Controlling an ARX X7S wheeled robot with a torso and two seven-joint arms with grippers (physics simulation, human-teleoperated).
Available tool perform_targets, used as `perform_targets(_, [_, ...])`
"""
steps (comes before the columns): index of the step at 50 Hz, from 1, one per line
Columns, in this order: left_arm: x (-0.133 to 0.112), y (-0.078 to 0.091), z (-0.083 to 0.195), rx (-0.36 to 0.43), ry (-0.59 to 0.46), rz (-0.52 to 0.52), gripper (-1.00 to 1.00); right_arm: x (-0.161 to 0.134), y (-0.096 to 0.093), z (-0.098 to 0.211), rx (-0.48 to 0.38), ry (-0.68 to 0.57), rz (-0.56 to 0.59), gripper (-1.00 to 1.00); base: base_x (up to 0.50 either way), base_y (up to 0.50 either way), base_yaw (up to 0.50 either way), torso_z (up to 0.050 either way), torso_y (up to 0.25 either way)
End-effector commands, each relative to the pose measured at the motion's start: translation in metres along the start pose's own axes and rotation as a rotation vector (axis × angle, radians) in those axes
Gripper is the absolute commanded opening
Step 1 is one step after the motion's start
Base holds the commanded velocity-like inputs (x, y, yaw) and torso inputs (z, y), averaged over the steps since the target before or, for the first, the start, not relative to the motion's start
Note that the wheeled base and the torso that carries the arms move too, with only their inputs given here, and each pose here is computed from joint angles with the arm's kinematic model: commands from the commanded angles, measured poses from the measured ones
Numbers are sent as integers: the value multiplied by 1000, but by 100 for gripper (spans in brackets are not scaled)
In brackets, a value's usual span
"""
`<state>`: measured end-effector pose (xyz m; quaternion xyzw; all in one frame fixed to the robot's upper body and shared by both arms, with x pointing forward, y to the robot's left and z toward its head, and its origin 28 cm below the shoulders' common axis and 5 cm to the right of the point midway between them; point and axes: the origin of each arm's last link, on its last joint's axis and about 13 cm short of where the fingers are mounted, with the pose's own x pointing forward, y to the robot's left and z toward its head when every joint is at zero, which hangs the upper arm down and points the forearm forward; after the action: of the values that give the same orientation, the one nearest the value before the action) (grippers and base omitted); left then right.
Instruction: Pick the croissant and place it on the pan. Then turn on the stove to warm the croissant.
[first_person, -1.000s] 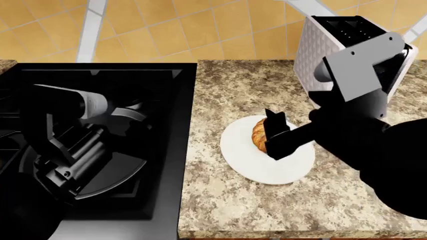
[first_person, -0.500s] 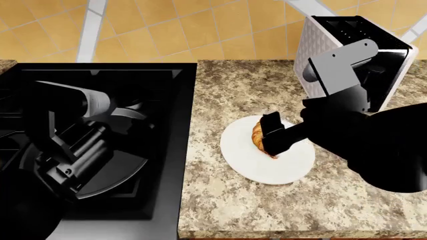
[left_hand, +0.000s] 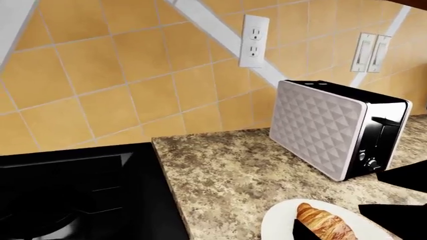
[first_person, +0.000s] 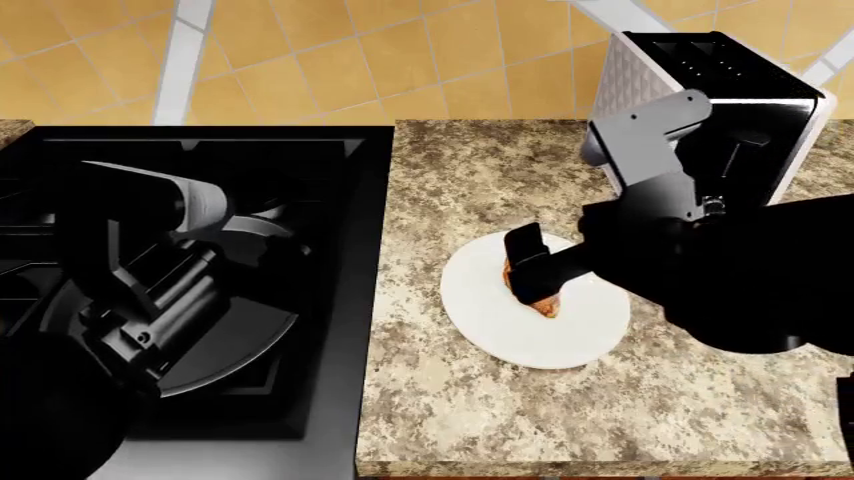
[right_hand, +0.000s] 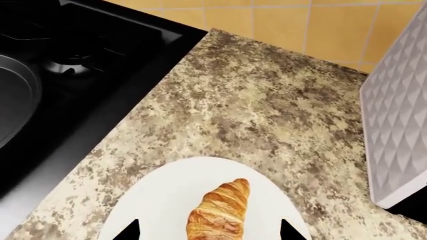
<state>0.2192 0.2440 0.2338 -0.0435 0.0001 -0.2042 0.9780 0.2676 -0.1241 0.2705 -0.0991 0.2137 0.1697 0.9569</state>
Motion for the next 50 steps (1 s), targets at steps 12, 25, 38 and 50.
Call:
perform_targets(12, [2, 2, -1, -4, 5, -3, 100, 16, -4, -5, 9, 20, -21, 100, 0, 0, 0, 0, 0])
perform_targets(25, [2, 1, -1, -10, 5, -10, 100, 24, -4, -13, 6, 48, -17, 100, 0, 0, 0, 0, 0])
perform_targets(38, [2, 1, -1, -9, 9, -15, 100, 32, -5, -19, 12, 81, -10, 100, 0, 0, 0, 0, 0])
perform_targets(50, [3, 1, -4, -16, 19, -20, 100, 39, -6, -22, -3, 102, -9, 100, 0, 0, 0, 0, 0])
